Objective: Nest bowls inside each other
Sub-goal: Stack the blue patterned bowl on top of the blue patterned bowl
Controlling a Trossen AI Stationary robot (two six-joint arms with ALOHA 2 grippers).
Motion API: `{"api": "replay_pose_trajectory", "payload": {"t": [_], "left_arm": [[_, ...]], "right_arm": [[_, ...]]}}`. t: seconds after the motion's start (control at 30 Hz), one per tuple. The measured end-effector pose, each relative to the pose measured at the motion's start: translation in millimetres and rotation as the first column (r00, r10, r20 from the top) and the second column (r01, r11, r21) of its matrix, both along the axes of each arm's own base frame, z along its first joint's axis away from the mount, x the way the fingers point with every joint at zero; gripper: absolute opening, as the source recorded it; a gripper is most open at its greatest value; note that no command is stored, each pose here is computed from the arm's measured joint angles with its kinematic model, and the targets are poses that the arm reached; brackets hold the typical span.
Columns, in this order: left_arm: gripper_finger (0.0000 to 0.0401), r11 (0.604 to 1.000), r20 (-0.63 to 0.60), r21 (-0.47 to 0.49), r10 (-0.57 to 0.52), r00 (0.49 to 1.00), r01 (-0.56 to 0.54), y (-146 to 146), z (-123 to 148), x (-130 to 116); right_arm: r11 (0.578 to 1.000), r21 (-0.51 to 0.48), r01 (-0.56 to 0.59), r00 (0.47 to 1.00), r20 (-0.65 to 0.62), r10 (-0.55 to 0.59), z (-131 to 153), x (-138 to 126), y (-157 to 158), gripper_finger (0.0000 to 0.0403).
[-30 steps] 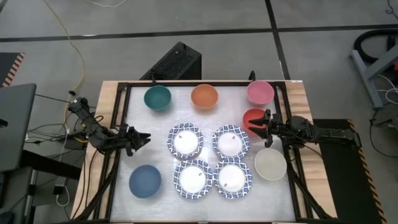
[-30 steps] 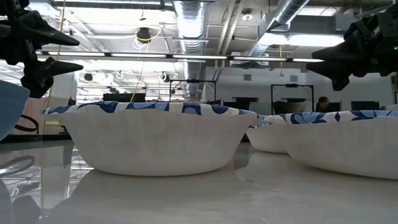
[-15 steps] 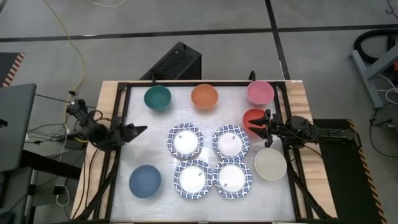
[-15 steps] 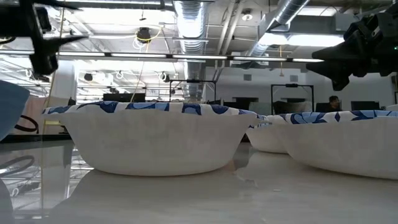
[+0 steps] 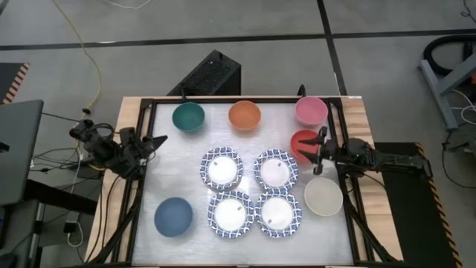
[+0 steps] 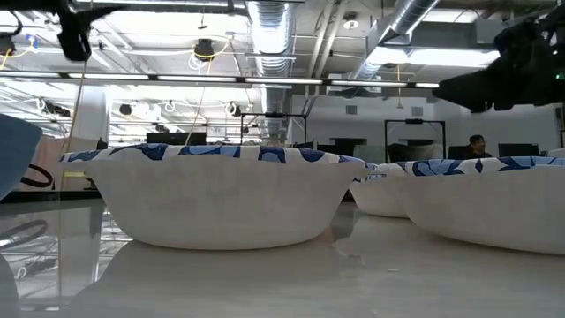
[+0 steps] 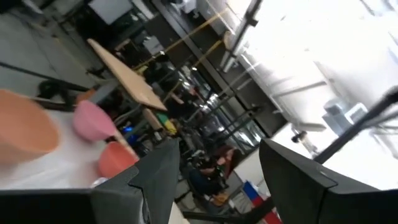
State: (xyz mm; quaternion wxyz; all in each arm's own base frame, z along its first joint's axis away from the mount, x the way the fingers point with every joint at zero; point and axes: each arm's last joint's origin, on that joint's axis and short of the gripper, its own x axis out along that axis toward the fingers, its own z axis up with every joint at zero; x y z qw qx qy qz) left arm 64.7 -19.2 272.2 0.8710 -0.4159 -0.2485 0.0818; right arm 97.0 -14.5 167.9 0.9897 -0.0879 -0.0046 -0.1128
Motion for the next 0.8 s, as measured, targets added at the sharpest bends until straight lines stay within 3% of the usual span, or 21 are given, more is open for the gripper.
{"api": "replay_pose_trajectory", "payload": {"t": [0.23,0.43,0.63,0.7,0.8], "left_arm": [[0.0212,0.993,-0.035,0.112,0.024,0.999,-0.020,-7.6,40.7,13.6],[0.0212,0.977,-0.066,0.210,0.052,0.996,-0.037,-18.6,79.9,30.4],[0.0212,0.956,-0.103,0.290,0.087,0.991,-0.054,-26.2,111.8,41.6],[0.0212,0.950,-0.116,0.306,0.095,0.989,-0.056,-27.4,119.2,43.6],[0.0212,0.954,-0.124,0.296,0.090,0.988,-0.050,-27.7,128.8,44.1]], "right_arm": [[0.943,-0.333,0.004,0.997,-0.071,-0.029,0.3,-0.1,-0.5,0.0195],[0.953,-0.304,-0.009,0.999,-0.048,-0.006,1.9,0.0,0.2,0.0195],[0.999,-0.007,0.043,0.964,0.263,-0.040,30.8,-5.7,-0.8,0.0195],[0.996,0.078,0.045,0.903,0.422,-0.074,49.0,-12.6,-1.2,0.0195],[0.974,0.226,-0.026,0.762,0.635,-0.127,73.8,-26.1,-1.5,0.0195]]}}
